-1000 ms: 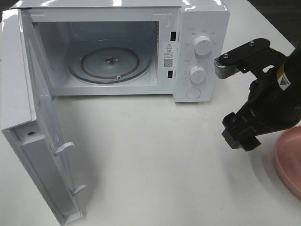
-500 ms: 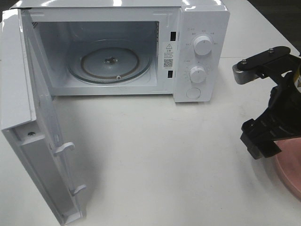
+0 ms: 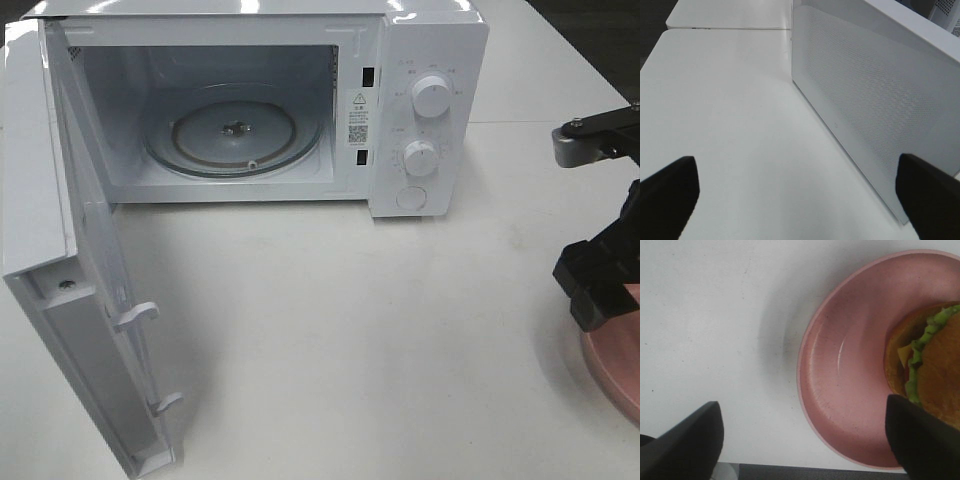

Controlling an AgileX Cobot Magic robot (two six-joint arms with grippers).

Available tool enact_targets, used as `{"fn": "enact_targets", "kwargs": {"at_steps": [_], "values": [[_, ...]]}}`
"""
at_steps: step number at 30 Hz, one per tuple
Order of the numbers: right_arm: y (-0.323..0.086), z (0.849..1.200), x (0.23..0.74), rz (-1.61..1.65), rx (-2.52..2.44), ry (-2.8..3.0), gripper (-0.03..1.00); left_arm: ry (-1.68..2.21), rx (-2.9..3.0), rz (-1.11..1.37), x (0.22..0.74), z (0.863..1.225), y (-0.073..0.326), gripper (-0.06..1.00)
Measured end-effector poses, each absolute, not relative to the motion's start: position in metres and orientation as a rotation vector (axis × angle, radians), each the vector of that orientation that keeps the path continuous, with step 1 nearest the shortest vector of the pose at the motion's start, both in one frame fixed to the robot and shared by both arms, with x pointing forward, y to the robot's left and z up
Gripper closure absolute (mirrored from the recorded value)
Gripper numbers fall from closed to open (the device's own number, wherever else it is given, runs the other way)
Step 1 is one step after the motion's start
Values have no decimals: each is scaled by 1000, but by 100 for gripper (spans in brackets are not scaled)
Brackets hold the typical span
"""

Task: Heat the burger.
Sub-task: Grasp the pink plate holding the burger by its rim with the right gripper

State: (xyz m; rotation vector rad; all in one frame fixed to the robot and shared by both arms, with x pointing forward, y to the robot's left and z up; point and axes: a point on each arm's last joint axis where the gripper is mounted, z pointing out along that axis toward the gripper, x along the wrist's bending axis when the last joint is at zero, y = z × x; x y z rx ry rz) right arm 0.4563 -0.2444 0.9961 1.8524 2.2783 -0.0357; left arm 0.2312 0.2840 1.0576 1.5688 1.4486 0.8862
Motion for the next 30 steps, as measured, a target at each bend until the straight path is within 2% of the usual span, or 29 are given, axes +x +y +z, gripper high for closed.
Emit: {"fn": "enact_targets", "kwargs": {"at_steps": [12, 26, 30], "values": [[-264, 978, 452, -28, 1947, 2235, 14, 1449, 1569, 886, 231, 1058, 284, -5], [-262, 971, 455, 74, 1919, 2223, 16, 1449, 1569, 886, 231, 1058, 284, -5], [-261, 957, 458, 23, 1933, 2250, 16, 1449, 1569, 886, 231, 1058, 284, -5]]}}
